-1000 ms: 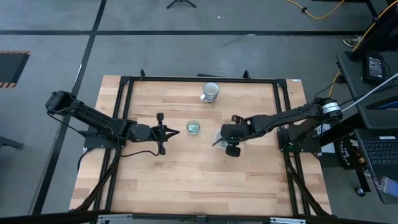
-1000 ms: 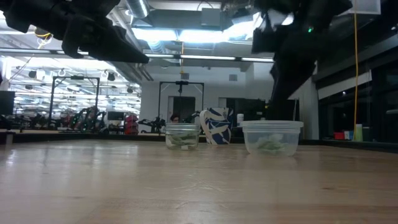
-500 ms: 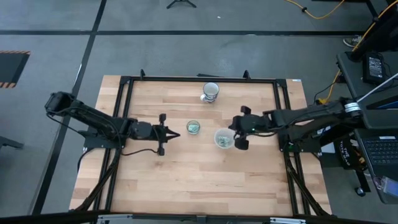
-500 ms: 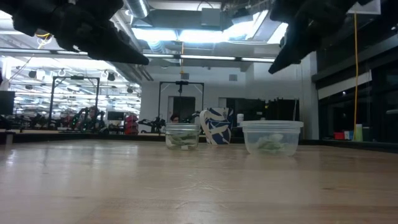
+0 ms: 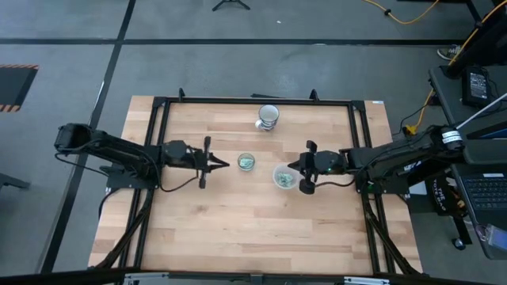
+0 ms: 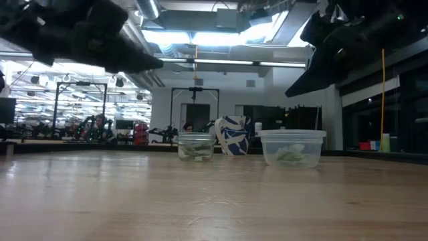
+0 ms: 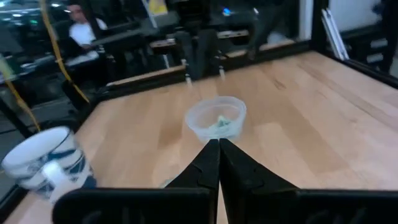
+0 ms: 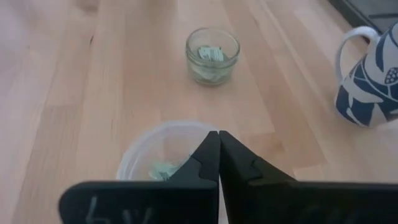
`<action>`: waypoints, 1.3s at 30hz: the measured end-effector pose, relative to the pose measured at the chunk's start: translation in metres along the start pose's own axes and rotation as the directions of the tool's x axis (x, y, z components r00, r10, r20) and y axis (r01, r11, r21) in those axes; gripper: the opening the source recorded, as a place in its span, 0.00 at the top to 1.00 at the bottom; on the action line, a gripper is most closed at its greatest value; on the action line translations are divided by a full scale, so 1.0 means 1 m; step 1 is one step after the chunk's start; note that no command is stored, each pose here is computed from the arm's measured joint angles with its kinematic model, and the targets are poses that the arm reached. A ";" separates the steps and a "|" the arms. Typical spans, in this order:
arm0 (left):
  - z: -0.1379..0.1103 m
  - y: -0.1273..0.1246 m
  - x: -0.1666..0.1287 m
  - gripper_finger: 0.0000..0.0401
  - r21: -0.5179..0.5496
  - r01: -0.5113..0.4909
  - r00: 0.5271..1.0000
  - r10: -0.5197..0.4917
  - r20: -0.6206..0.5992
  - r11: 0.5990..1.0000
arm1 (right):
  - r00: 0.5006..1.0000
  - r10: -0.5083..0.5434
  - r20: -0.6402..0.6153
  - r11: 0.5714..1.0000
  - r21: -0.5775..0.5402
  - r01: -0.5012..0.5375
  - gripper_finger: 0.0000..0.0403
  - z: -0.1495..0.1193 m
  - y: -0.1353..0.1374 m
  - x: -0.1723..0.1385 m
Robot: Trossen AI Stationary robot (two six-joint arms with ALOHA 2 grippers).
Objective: Pick and place Stevia / Truvia into bins
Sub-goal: Return to Home Position
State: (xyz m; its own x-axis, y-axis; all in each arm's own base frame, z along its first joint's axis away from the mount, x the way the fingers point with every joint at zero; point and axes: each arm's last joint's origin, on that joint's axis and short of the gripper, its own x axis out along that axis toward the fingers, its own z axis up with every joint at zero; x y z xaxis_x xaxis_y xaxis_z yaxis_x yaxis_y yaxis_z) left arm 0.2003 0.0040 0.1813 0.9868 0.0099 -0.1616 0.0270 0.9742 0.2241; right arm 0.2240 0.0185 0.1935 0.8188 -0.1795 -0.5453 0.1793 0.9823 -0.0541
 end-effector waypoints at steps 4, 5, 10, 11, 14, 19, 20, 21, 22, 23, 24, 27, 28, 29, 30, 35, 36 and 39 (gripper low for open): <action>-0.017 0.001 -0.013 1.00 -0.037 -0.040 0.998 0.042 0.054 0.999 | 1.000 -0.003 0.010 1.000 -0.016 0.003 0.99 0.000 -0.001 0.001; -0.016 0.002 -0.016 1.00 -0.039 -0.049 0.996 0.052 0.074 0.998 | 1.000 -0.006 0.017 1.000 -0.016 0.006 0.99 0.000 -0.002 0.001; -0.013 0.008 -0.028 0.99 -0.044 -0.080 0.992 0.084 0.096 0.996 | 0.999 -0.027 0.039 1.000 0.003 0.027 0.99 0.004 -0.009 0.000; -0.013 0.009 -0.031 1.00 -0.045 -0.083 0.992 0.087 0.091 0.996 | 0.999 -0.030 0.044 1.000 0.007 0.030 0.99 0.004 -0.010 0.000; -0.012 0.011 -0.039 0.99 -0.055 -0.095 0.993 0.098 0.066 0.994 | 0.998 -0.039 0.047 0.999 0.014 0.038 0.99 0.005 -0.012 0.001; -0.011 0.013 -0.054 1.00 -0.076 -0.106 0.993 0.109 0.040 0.991 | 0.998 -0.035 0.054 0.999 0.022 0.034 0.99 0.006 -0.015 0.001; -0.010 0.012 -0.057 0.99 -0.076 -0.107 0.993 0.110 0.037 0.991 | 0.998 -0.037 0.056 0.999 0.018 0.036 0.99 0.006 -0.015 0.001; -0.010 0.012 -0.059 0.99 -0.075 -0.106 0.993 0.110 0.038 0.991 | 0.998 -0.040 0.058 0.999 0.013 0.039 0.99 0.006 -0.016 0.001; -0.010 0.012 -0.061 0.99 -0.072 -0.107 0.993 0.110 0.039 0.992 | 0.997 -0.041 0.059 0.999 0.011 0.041 0.99 0.007 -0.017 0.000; -0.010 0.012 -0.063 0.99 -0.070 -0.107 0.993 0.109 0.038 0.992 | 0.997 -0.042 0.066 0.999 0.010 0.041 0.99 0.007 -0.017 0.000; -0.009 0.012 -0.065 1.00 -0.069 -0.107 0.993 0.110 0.041 0.992 | 0.996 -0.042 0.082 0.999 0.013 0.041 0.99 0.009 -0.017 0.000; -0.009 0.011 -0.069 0.99 -0.061 -0.108 0.993 0.110 0.041 0.992 | 0.992 -0.039 0.116 0.999 -0.001 0.039 0.99 0.012 -0.017 -0.001; -0.009 0.011 -0.071 0.99 -0.054 -0.108 0.993 0.110 0.039 0.993 | 0.992 -0.038 0.119 0.999 -0.009 0.040 0.99 0.013 -0.017 -0.001; -0.009 0.011 -0.072 1.00 -0.047 -0.111 0.993 0.113 0.041 0.993 | 0.992 -0.038 0.124 0.999 -0.018 0.040 0.99 0.013 -0.017 -0.001; -0.008 0.011 -0.074 1.00 -0.044 -0.114 0.992 0.116 0.049 0.993 | 0.991 -0.038 0.125 0.999 -0.020 0.040 0.99 0.013 -0.017 -0.001; -0.007 0.013 -0.084 1.00 -0.043 -0.154 0.986 0.157 0.061 0.987 | 0.992 -0.037 0.122 0.999 -0.023 0.041 0.99 0.013 -0.017 -0.001; -0.008 0.013 -0.086 1.00 -0.045 -0.163 0.984 0.165 0.061 0.986 | 0.992 -0.037 0.122 0.999 -0.024 0.041 0.99 0.013 -0.017 -0.001; -0.009 0.014 -0.091 0.99 -0.066 -0.172 0.983 0.175 0.057 0.983 | 0.992 -0.037 0.123 0.999 -0.027 0.041 0.99 0.013 -0.017 -0.001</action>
State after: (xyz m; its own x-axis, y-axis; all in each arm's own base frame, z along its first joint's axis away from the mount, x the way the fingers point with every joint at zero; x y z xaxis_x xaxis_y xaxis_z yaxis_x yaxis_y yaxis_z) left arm 0.1095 0.0187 0.1907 0.9837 0.1677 -0.0647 -0.1533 0.9708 0.1845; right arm 0.2275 0.0014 0.2058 0.8726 -0.2212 -0.4355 0.1981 0.9752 -0.0985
